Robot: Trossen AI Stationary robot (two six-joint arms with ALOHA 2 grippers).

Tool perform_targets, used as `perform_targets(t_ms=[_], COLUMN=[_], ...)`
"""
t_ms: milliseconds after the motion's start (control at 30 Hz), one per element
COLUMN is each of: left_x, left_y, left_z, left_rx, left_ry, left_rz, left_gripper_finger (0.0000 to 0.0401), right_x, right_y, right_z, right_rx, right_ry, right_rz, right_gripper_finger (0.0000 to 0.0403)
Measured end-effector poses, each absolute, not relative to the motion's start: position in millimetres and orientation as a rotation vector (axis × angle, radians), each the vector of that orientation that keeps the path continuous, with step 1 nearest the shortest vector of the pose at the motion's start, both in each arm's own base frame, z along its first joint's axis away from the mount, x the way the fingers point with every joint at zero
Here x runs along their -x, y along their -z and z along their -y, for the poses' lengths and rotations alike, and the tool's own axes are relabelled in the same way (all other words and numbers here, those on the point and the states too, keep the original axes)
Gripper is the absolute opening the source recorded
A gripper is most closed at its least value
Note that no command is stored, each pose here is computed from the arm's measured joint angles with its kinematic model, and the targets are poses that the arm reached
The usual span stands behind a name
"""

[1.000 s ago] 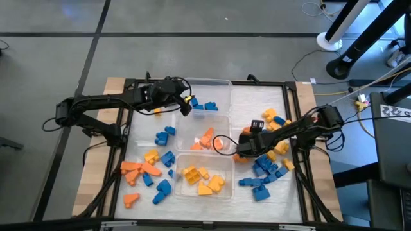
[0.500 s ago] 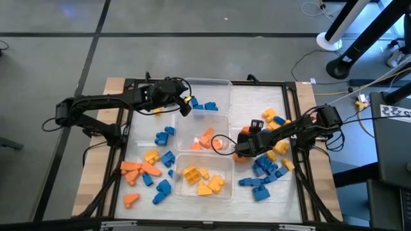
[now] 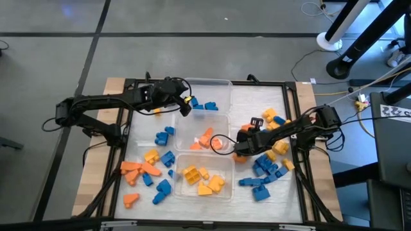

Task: Sort blocks
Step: Put the orange game piece into the middle transparent bin

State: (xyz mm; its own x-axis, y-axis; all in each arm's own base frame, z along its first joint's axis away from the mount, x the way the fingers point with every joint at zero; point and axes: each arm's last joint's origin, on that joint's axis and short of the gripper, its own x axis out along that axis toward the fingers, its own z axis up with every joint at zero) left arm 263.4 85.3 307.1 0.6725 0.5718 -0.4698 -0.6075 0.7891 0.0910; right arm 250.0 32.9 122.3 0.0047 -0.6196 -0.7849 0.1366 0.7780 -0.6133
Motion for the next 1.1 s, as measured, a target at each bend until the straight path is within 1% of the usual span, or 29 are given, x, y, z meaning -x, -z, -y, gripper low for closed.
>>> perform_targets(t_ms=[167, 267, 433, 833, 1100], left_x=[-263, -263, -263, -264, -263], left_y=[-307, -307, -307, -307, -308], left_z=[-85, -85, -85, -85, -85], left_rx=[0.075, 0.075, 0.075, 0.075, 0.075], left_ry=[-0.664, -0.664, -0.664, -0.664, -0.664], left_rz=[-0.503, -0.503, -0.503, -0.502, -0.496], left_gripper_finger=[0.021, 0.021, 0.021, 0.021, 0.021], right_x=[-255, -254, -250, -225, -201], right_y=[-134, -144, -165, -218, -259], right_z=[-34, -35, -35, -34, -29], right_rx=[0.427, 0.431, 0.392, 0.185, 0.068], right_ry=[0.612, 0.594, 0.566, 0.434, 0.421], right_rz=[-1.494, -1.554, -1.568, -1.44, -1.211], right_gripper_finger=[0.0006, 0.0008, 0.0007, 0.0002, 0.0002])
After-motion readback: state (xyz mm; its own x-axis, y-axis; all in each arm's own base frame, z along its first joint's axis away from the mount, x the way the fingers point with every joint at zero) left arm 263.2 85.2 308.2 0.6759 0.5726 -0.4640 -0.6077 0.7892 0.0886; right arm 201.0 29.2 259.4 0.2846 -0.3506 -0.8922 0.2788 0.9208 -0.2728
